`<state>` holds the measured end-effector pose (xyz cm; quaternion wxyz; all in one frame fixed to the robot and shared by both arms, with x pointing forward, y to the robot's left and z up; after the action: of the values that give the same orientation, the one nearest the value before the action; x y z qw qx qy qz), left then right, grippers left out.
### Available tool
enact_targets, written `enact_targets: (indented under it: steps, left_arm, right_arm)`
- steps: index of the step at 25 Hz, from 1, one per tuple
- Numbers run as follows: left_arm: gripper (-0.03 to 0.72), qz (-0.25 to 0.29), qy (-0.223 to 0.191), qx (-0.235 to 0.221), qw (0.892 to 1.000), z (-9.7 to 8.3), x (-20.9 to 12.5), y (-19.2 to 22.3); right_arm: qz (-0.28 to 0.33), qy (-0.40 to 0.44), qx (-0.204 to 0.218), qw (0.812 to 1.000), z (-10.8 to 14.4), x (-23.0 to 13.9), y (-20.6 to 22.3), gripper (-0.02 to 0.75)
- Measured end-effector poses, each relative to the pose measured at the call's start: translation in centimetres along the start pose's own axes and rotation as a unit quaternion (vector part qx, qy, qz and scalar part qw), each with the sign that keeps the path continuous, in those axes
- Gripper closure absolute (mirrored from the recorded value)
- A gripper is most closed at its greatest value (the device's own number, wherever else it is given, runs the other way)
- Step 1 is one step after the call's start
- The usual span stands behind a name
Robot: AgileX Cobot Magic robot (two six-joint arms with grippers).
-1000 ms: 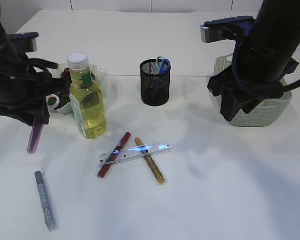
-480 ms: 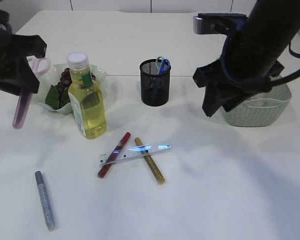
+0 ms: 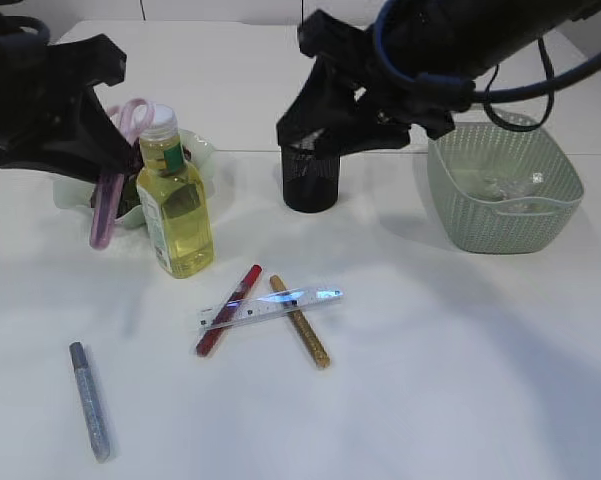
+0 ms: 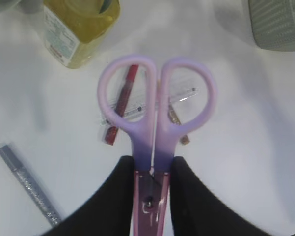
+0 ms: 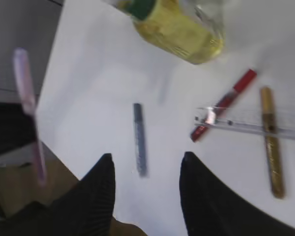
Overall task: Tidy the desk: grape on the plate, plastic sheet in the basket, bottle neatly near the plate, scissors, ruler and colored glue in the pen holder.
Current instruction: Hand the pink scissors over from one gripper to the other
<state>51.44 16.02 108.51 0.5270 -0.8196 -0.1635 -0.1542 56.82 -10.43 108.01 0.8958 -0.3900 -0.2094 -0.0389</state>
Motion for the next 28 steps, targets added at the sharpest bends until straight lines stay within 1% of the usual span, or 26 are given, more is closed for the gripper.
enact_targets:
  steps: [4, 7, 13, 17, 20, 23, 28]
  left_arm:
    - [0.532, -0.002, -0.008, -0.028, 1.0, -0.6, 0.0, 0.0]
    - [0.532, -0.003, -0.015, -0.052, 0.999, -1.1, 0.1, 0.0]
    - [0.532, -0.014, -0.027, -0.102, 0.994, -2.2, 0.3, -0.2]
    - [0.532, -0.02, -0.034, -0.128, 0.991, -2.8, 0.5, -0.3]
    - [0.532, -0.02, -0.034, -0.141, 0.989, -3.1, 0.5, -0.4]
    - [0.532, -0.018, -0.034, -0.146, 0.989, -3.2, 0.5, -0.3]
    - [0.532, -0.018, -0.03, -0.147, 0.988, -3.2, 0.5, -0.3]
  right_arm:
    - [-0.044, 0.022, 0.06, 0.997, 1.3, 1.0, -0.1, 0.384]
    - [-0.071, 0.037, 0.083, 0.993, 1.8, 1.6, -0.3, 0.384]
    - [-0.089, 0.045, 0.105, 0.989, 2.2, 2.1, -0.4, 0.384]
    - [-0.096, 0.051, 0.126, 0.986, 2.6, 2.2, -0.6, 0.384]
    - [-0.104, 0.052, 0.14, 0.983, 2.9, 2.4, -0.7, 0.384]
    - [-0.114, 0.052, 0.144, 0.982, 3.1, 2.6, -0.7, 0.384]
    - [-0.128, 0.031, 0.147, 0.98, 4.6, 2.4, 0.2, 0.384]
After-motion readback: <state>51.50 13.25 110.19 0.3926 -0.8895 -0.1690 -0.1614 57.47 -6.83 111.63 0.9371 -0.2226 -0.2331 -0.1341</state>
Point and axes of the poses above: a point on each arm's last joint axis where the gripper is mounted, y pointing out along that axis toward the gripper, z along the wrist's bending axis when the last joint is at zero, x = y × z, the point moved 2 cm from there along y, pointing out along that axis toward the gripper, and after that the axes turned 2 degrees about y, right-handed, at the moved point
